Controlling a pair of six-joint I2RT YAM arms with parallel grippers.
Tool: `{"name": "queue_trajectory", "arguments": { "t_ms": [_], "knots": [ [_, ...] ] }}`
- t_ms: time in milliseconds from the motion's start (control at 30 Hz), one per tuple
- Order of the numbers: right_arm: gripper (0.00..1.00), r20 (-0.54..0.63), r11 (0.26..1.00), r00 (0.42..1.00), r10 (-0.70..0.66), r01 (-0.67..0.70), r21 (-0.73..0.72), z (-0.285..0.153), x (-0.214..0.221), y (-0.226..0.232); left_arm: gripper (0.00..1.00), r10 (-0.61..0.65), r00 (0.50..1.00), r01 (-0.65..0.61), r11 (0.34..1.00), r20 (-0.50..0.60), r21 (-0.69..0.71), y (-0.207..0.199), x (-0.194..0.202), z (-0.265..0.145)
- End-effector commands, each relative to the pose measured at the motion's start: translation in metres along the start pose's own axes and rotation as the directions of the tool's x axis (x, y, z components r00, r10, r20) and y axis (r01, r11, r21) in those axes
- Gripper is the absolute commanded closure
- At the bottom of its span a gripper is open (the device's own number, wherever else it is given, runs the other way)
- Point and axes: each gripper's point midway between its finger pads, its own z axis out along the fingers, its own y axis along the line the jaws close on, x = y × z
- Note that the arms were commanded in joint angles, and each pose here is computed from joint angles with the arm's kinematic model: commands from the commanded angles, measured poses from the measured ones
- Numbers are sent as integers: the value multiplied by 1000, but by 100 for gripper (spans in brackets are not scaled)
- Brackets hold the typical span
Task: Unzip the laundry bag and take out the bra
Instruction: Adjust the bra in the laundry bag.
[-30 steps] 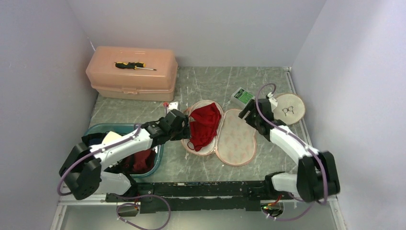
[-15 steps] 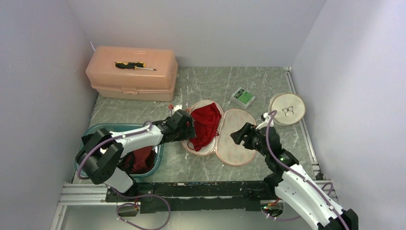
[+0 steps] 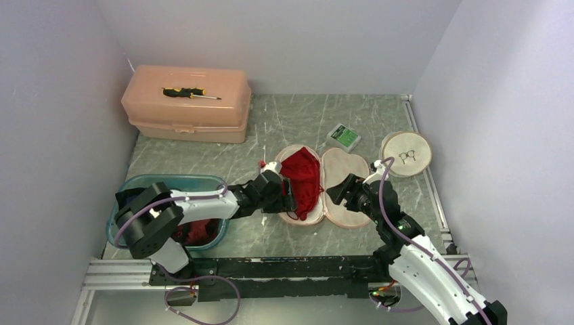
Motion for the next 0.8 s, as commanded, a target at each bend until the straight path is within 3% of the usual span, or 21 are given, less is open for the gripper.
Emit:
{"name": "queue_trajectory", "arguments": {
  "t_ms": [0,133,233,467,767],
  "knots": [
    [24,16,999,1000,-16,17,-43,-1,-7,11,24,-39,994,38,999,107,5,-13,-26,-31],
    [24,17,998,1000,-15,16,-53,3,-7,13,20,-46,975,59,997,216,-56,6,-43,-73],
    [25,28,998,1000,-14,16,-65,8,-8,15,19,-16,966,20,1000,260,-14,-1,-61,-89],
    [25,14,998,1000,-19,20,-67,15,-6,15,27,-15,994,8,998,110,63,-27,-70,-53],
    [26,18,997,999,-27,28,-68,20,-9,17,32,-10,999,9,1000,31,17,-22,-64,-20]
  ]
}}
